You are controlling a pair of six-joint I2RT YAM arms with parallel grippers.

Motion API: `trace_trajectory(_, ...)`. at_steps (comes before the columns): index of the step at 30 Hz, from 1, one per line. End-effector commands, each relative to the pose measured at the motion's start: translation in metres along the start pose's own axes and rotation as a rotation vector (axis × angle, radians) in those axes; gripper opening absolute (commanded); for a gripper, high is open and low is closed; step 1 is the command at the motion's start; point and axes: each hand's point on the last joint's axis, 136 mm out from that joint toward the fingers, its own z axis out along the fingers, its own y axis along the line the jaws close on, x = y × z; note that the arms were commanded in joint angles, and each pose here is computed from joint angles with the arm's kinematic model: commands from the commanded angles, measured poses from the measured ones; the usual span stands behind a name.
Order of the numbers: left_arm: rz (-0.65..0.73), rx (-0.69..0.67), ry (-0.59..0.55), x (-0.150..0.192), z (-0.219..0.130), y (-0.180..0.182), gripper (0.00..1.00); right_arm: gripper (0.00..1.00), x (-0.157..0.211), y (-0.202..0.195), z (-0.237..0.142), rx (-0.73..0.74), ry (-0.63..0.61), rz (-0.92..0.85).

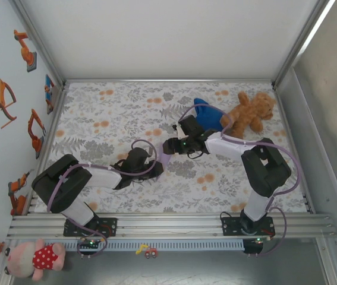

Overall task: Fold a paper plane with a square sheet of paper (pick it up from the middle)
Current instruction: Fold the wing for the fifth time at the center of the table.

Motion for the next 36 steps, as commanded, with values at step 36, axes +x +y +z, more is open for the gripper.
trace_trajectory(36, -0.050, 0.030, 0.019, 0.003, -0.010, 0.003, 0.25, 0.65, 0.015, -0.029, 0.046, 0.066, 0.176, -0.106)
